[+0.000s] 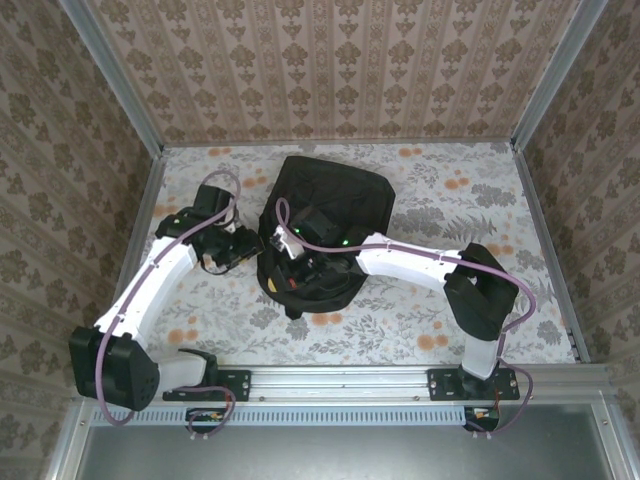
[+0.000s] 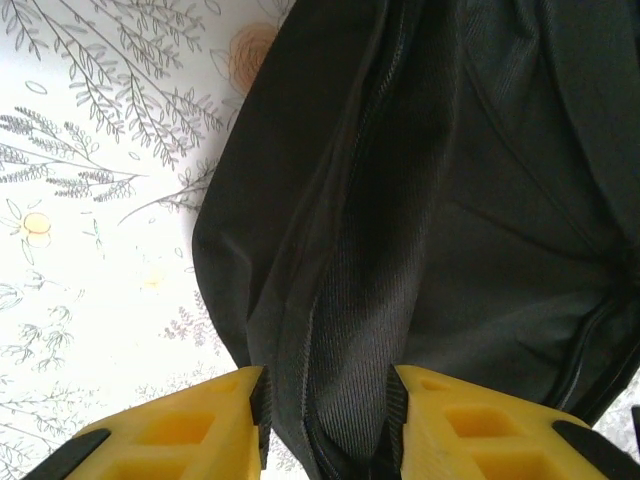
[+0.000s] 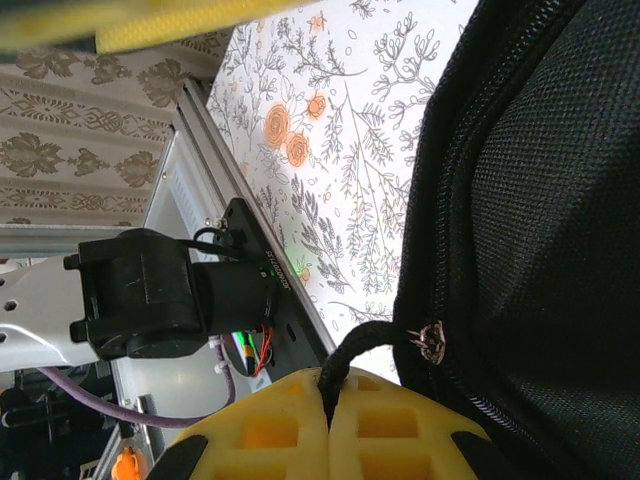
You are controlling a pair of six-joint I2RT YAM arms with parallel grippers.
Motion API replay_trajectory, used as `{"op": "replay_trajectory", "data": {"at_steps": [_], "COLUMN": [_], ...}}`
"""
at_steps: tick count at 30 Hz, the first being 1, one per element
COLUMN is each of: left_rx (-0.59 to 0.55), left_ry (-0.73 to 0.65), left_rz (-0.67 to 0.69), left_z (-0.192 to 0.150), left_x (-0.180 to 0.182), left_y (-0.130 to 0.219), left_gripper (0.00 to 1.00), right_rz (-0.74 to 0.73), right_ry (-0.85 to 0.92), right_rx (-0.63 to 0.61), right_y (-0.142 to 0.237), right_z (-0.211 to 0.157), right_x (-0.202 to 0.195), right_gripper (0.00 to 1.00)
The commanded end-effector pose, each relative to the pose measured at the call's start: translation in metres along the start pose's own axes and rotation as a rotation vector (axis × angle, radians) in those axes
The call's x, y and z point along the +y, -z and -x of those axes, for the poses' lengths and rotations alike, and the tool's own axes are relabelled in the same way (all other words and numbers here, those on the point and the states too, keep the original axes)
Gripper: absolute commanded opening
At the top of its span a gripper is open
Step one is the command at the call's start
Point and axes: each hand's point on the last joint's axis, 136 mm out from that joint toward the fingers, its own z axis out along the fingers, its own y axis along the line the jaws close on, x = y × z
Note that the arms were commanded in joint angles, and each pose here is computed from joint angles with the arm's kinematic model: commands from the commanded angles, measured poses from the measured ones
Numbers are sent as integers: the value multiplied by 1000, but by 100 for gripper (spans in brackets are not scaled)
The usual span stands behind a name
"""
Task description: Pack books, pencil case, and school supplies into a backpack
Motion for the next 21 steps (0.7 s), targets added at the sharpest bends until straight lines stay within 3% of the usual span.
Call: {"op": "replay_trajectory", "data": {"at_steps": [1, 11, 21], "left_rx": [26, 67, 77], "left_ry": [8, -33, -40], "left_rz": [52, 133, 117], "left_z": [-13, -31, -35], "left_x": [5, 22, 26], "left_y": [2, -17, -32], "left_gripper": [37, 35, 32], "right_rz": [20, 29, 59], "right_ry": [-10, -11, -19], "right_rx": [12, 10, 31], "right_y": [-2, 0, -3], "right_z": [-3, -3, -7], "right_x": [-2, 0, 2], "right_gripper": [0, 0, 0]}}
